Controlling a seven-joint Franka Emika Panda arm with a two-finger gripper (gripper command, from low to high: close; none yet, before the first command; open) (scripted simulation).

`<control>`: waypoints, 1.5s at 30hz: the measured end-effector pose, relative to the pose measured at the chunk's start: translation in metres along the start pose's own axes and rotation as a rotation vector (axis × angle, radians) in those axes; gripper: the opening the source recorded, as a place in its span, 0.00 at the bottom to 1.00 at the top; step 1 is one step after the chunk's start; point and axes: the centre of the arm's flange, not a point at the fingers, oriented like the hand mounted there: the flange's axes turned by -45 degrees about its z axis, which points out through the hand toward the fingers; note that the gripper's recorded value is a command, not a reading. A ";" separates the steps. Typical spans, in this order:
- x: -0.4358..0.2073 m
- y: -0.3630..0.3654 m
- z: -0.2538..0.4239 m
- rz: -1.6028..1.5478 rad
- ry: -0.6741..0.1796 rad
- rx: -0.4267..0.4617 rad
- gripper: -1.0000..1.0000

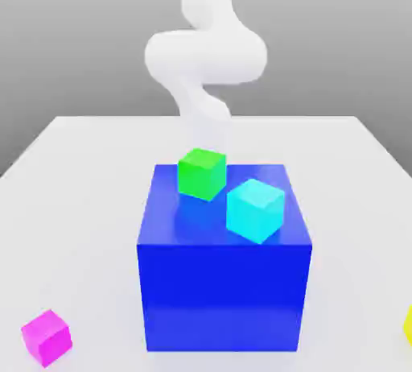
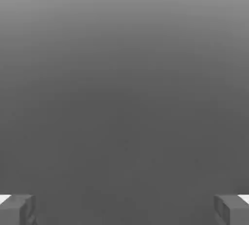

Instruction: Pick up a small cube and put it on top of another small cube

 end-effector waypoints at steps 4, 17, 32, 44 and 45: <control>-0.004 0.018 0.078 -0.140 -0.142 -0.102 0.50; -0.104 0.114 0.295 -0.516 -0.578 -0.060 0.50; -0.277 0.171 0.432 -0.797 -0.635 0.399 0.50; -0.319 0.166 0.476 -0.804 -0.625 0.419 0.00; -0.312 0.168 0.469 -0.803 -0.624 0.418 0.00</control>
